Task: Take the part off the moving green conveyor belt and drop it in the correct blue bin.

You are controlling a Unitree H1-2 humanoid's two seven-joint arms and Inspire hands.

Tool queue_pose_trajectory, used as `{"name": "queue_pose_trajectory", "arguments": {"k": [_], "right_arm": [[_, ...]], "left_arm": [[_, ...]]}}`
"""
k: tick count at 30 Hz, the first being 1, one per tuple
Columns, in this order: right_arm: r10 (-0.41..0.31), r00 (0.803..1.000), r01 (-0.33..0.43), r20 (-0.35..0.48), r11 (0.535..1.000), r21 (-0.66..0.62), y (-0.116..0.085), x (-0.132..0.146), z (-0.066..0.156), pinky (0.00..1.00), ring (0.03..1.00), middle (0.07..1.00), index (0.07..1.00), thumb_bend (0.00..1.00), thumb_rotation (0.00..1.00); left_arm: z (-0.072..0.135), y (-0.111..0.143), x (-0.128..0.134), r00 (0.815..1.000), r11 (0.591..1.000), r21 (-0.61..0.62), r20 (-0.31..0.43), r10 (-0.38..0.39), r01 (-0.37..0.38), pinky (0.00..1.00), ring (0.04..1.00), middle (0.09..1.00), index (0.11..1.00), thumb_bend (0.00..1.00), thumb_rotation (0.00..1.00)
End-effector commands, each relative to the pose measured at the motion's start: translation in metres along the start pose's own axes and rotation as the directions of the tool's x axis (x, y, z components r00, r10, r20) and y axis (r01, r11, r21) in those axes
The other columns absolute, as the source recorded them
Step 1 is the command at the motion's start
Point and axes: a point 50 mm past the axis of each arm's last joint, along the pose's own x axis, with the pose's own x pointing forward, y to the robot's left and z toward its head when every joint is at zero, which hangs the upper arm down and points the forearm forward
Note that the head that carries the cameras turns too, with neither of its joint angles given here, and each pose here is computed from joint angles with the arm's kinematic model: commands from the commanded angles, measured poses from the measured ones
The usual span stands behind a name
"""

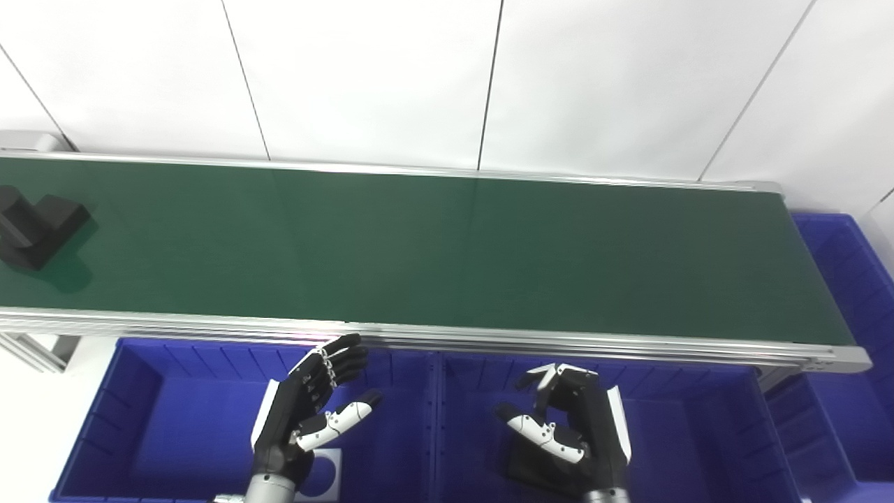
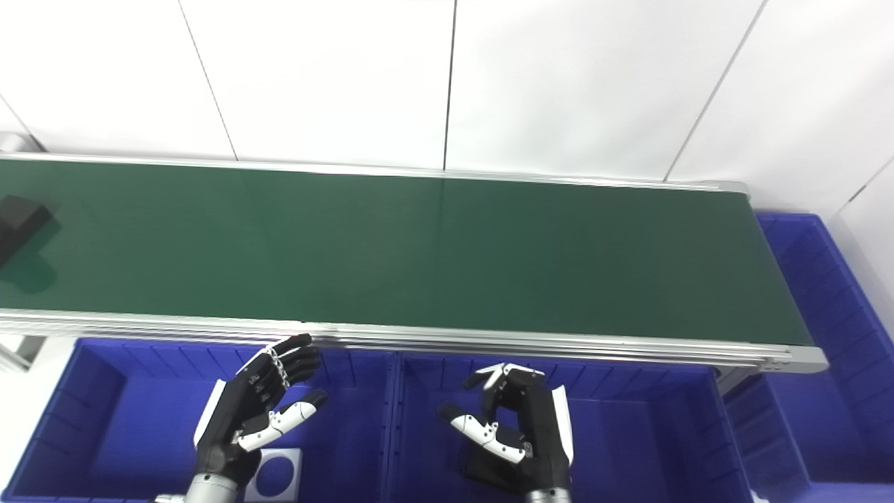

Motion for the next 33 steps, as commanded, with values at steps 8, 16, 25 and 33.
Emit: {"name": "queue_pose_trajectory", "arguments": {"k": [8,16,25,33], "right_arm": [[0.109,0.994,-0.109,0.014,0.994,-0.021,-0.002,0.003,0.010,1.00,0.999,1.000,1.000,0.93,0.44],[0.093,0.996,-0.092,0.013,0.996,-0.020,0.000,0.003,0.009,0.89,0.983,1.000,1.000,0.87,0.30],[0.084,0.996,-0.083,0.019,0.995,-0.054,-0.010,-0.002,0.001,0.78,0.872,0.913,0.911,0.77,0.14],[0.079,0.997,-0.079,0.010,0.996,-0.042,-0.037,-0.001,-0.009,0.75,0.846,0.890,0.881,0.71,0.03]], "left_arm": [[0.011,-0.001,0.004,0.998,1.000,0.001,0.059,-0.002,0.002,0.77,0.730,0.729,0.747,0.56,0.00],[0.010,-0.002,0.003,0.998,1.000,0.007,0.059,-0.003,0.002,0.77,0.729,0.726,0.744,0.55,0.00],[-0.002,-0.014,-0.001,0.999,1.000,0.013,0.043,0.001,-0.002,0.76,0.710,0.712,0.737,0.60,0.00],[-0.022,-0.048,0.002,0.999,0.999,0.040,0.043,-0.015,0.014,0.76,0.709,0.711,0.735,0.68,0.00]]}}
